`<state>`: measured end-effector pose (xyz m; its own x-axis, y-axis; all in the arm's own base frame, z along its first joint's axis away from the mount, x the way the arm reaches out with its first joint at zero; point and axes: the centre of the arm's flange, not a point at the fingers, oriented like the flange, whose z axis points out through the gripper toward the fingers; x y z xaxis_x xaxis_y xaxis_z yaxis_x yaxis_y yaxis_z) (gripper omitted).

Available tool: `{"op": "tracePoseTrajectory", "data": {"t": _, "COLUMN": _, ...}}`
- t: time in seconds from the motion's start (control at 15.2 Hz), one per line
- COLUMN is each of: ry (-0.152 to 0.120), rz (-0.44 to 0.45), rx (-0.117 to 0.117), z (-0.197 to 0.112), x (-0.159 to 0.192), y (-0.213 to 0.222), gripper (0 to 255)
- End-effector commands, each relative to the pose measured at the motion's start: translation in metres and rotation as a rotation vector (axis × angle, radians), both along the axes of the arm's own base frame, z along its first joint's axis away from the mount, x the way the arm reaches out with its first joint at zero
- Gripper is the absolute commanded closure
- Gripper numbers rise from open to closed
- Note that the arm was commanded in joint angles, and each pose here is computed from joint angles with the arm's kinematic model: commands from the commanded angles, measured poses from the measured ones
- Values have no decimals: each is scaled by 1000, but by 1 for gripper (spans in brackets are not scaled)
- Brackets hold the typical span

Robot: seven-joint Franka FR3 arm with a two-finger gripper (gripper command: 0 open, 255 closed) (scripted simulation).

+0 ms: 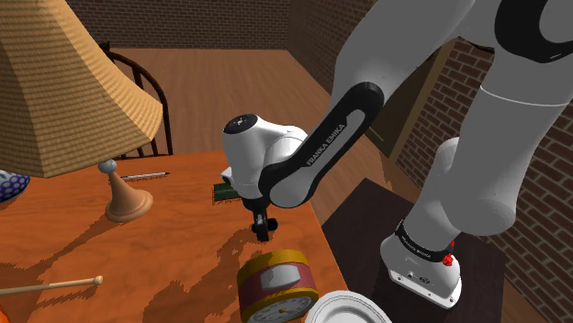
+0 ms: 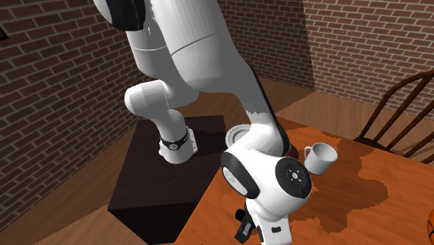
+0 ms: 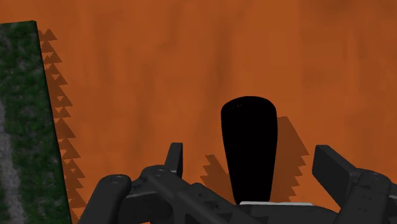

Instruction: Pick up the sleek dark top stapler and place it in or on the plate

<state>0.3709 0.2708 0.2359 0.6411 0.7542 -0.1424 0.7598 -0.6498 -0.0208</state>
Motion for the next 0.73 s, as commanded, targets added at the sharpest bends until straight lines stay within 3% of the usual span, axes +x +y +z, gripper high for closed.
{"op": "tracePoseTrajectory", "data": {"t": 0.0, "ry": 0, "rz": 0, "rx": 0, "z": 0, "x": 0, "y": 0, "gripper": 0}}
{"op": "tracePoseTrajectory", "data": {"t": 0.13, "ry": 0, "rz": 0, "rx": 0, "z": 0, "x": 0, "y": 0, "gripper": 0}}
{"op": "tracePoseTrajectory", "data": {"t": 0.2, "ry": 0, "rz": 0, "rx": 0, "z": 0, "x": 0, "y": 0, "gripper": 255}}
{"op": "tracePoseTrajectory", "data": {"t": 0.66, "ry": 0, "rz": 0, "rx": 0, "z": 0, "x": 0, "y": 0, "gripper": 255}}
